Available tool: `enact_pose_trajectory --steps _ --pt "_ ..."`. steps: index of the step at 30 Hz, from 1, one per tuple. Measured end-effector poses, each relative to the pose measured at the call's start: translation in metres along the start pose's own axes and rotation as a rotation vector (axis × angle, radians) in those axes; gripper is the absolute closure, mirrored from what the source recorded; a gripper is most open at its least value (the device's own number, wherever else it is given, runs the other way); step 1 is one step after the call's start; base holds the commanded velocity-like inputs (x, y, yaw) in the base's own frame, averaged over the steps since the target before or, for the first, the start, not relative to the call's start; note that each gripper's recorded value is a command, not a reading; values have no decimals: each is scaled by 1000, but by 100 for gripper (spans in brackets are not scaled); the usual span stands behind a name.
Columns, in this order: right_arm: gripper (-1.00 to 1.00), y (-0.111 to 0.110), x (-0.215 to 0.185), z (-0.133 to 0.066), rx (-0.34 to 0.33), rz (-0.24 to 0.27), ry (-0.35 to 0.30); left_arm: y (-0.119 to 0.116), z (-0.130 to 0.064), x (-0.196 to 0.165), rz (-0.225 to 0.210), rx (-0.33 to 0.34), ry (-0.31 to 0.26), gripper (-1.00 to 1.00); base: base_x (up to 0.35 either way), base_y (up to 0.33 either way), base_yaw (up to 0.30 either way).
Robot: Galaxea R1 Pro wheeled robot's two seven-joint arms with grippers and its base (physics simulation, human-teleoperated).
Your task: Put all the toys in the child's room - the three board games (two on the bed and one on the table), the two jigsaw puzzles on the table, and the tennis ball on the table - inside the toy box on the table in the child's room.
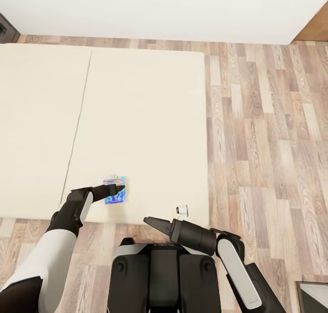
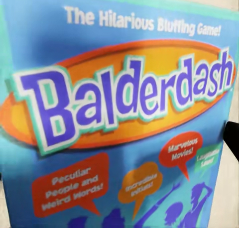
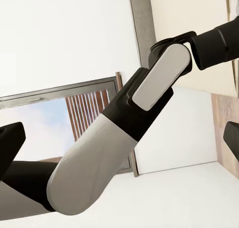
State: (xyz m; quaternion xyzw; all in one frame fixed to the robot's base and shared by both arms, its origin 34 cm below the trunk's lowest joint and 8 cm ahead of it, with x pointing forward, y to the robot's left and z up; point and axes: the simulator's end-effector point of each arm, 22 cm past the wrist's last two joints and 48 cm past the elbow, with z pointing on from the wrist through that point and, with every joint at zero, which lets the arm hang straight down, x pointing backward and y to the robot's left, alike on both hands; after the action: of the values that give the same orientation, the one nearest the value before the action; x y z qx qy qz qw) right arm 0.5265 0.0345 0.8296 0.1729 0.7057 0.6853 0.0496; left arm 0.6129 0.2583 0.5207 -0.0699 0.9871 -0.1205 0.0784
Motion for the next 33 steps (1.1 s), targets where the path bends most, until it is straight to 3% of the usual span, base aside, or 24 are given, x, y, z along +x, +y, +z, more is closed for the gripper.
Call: enact_pose_trajectory --steps 33 --pt "-100 0 0 0 -1 0 -1 -3 1 1 0 4 2 -100 0 -154 0"
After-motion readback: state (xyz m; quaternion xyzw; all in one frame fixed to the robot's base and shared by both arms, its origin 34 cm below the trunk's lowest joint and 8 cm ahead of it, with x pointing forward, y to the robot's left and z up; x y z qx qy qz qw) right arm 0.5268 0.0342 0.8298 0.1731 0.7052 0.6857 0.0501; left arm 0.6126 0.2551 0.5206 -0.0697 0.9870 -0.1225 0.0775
